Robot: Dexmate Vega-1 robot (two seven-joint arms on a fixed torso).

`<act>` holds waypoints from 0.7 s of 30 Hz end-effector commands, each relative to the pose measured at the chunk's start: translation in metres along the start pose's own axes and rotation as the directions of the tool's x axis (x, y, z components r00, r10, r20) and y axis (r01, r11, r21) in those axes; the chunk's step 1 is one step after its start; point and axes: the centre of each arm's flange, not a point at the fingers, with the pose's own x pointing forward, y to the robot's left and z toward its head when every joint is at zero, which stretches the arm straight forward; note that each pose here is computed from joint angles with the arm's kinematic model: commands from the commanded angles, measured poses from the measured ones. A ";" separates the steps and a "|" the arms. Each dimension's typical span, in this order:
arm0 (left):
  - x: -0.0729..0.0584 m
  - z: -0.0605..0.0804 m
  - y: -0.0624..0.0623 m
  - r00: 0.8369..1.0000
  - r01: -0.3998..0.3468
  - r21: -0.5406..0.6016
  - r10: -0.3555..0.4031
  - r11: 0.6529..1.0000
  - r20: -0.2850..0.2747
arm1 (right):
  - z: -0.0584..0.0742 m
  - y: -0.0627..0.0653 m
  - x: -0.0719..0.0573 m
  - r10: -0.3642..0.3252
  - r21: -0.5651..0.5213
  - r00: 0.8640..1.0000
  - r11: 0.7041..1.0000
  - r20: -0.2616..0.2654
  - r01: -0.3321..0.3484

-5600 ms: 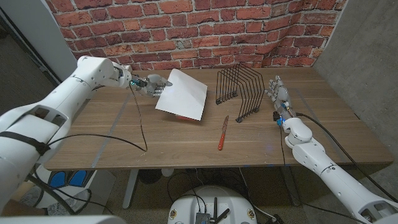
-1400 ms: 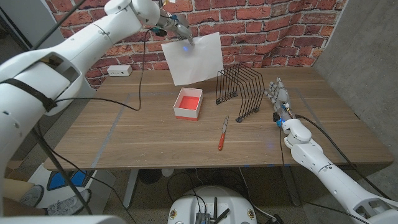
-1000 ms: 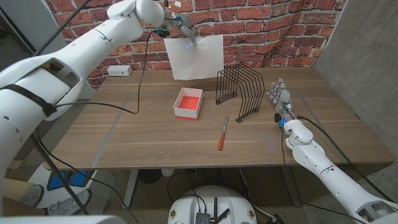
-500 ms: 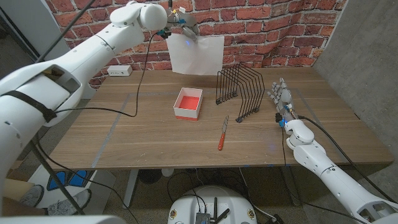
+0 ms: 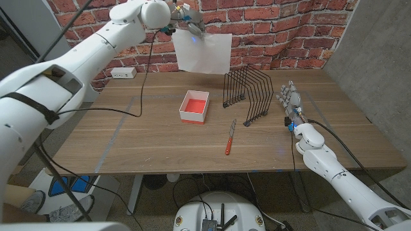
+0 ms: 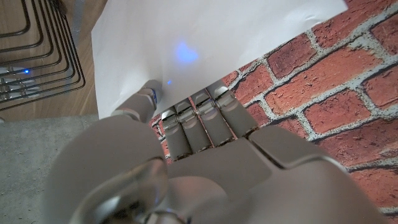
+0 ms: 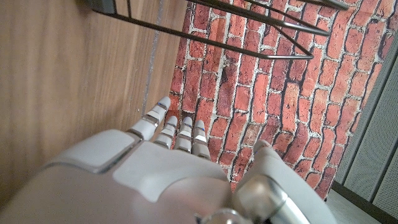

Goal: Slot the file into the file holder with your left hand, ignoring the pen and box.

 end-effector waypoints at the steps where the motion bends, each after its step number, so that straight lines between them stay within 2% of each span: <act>1: -0.009 -0.011 0.015 0.998 -0.049 0.000 0.049 0.999 0.029 | -0.001 0.002 0.001 0.002 0.000 1.000 1.000 -0.004 -0.002; 9: -0.017 -0.021 0.014 0.993 -0.103 -0.007 0.103 0.995 0.050 | -0.002 0.003 0.002 0.001 0.001 1.000 1.000 -0.007 -0.001; 13: -0.020 -0.029 0.010 0.989 -0.125 -0.024 0.126 0.992 0.072 | -0.003 0.003 0.002 0.000 0.001 1.000 1.000 -0.007 0.000; 21: -0.025 -0.043 0.001 0.980 -0.177 -0.066 0.182 0.982 0.080 | -0.003 0.003 0.003 -0.002 0.000 1.000 1.000 -0.007 0.002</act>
